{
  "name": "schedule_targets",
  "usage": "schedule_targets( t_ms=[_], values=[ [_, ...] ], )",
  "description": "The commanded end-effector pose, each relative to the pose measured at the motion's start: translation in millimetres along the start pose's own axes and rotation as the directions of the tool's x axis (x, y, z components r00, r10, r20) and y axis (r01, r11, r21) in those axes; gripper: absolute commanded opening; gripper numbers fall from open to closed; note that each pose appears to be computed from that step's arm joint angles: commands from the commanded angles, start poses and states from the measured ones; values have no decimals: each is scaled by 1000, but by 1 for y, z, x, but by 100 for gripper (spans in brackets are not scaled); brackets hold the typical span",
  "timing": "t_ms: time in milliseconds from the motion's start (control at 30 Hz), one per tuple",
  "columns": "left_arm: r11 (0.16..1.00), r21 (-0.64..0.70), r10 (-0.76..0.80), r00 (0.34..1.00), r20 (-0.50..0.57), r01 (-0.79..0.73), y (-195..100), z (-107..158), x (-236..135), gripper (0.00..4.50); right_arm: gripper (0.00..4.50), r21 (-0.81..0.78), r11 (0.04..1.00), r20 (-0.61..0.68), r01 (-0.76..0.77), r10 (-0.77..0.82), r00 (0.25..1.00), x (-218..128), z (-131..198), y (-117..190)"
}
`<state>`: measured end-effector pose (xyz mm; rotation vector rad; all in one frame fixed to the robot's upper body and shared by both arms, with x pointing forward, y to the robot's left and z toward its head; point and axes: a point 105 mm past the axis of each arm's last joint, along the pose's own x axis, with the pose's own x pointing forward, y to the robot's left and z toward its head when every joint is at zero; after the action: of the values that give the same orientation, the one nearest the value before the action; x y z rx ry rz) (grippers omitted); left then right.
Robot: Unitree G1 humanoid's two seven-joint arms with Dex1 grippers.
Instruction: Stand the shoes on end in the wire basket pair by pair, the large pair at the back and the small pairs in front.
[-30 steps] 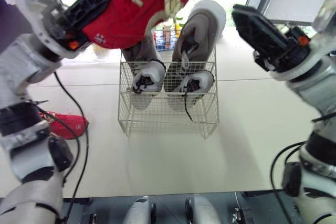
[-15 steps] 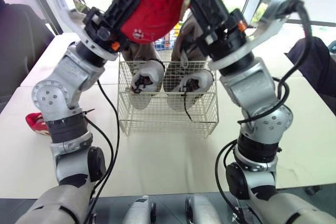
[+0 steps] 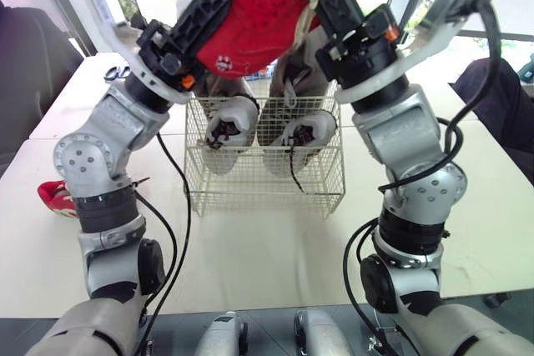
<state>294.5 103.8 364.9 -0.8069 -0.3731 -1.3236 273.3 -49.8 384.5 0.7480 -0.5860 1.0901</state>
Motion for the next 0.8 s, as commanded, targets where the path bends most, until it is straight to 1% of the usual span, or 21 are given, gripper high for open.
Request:
schedule_targets(
  t_ms=[33,67,133,200,267,300,367,400,433,467,533,567,600,633,667,733,800],
  values=[
    [977,170,141,988,-69,-127,11,-3,-6,212,60,-89,989,-1,-115,115,993,6,14,20],
    [962,226,182,977,-110,-154,12,-5,-11,212,60,-132,981,-31,-139,136,990,6,16,20],
    [918,360,260,939,-225,-168,12,-15,-23,212,60,-215,960,-99,-181,163,982,3,25,13],
    [932,346,233,910,-343,-108,-4,-25,-37,212,60,-267,938,-160,-219,181,970,-1,36,6],
    [919,378,268,880,-392,-111,-12,-26,-46,293,60,-270,926,-208,-263,211,955,-3,40,2],
    [883,445,341,856,-388,-150,-10,-23,-50,341,60,-258,919,-237,-297,238,942,-3,38,4],
    [857,483,402,822,-403,-182,-11,-20,-60,425,60,-235,906,-296,-353,280,913,-6,33,9],
    [859,482,400,813,-423,-172,-16,-19,-64,445,60,-218,899,-329,-379,298,896,-10,32,11],
    [864,477,393,809,-437,-161,-21,-18,-67,445,60,-207,895,-349,-395,310,884,-13,32,13],
    [861,481,408,787,-462,-164,-24,-17,-74,445,60,-184,886,-408,-427,326,853,-21,29,15],
    [863,477,433,726,-535,-164,-31,-18,-90,445,60,-151,869,-519,-470,335,786,-36,25,18],
    [863,480,451,667,-593,-156,-35,-25,-101,445,60,-164,860,-591,-484,307,746,-45,21,13],
    [873,464,447,632,-633,-152,-38,-31,-107,445,60,-185,850,-645,-493,273,713,-52,18,7],
    [883,445,435,614,-659,-149,-41,-36,-111,445,60,-202,842,-685,-500,244,687,-58,14,0],
    [890,431,426,605,-673,-147,-43,-38,-113,445,60,-211,836,-709,-507,227,668,-62,12,-4],
    [898,412,413,620,-667,-155,-41,-38,-114,445,60,-246,816,-741,-524,190,644,-68,5,-15],
    [906,389,401,641,-654,-170,-37,-37,-116,445,60,-245,805,-757,-540,189,625,-74,-2,-22]
  ],
)
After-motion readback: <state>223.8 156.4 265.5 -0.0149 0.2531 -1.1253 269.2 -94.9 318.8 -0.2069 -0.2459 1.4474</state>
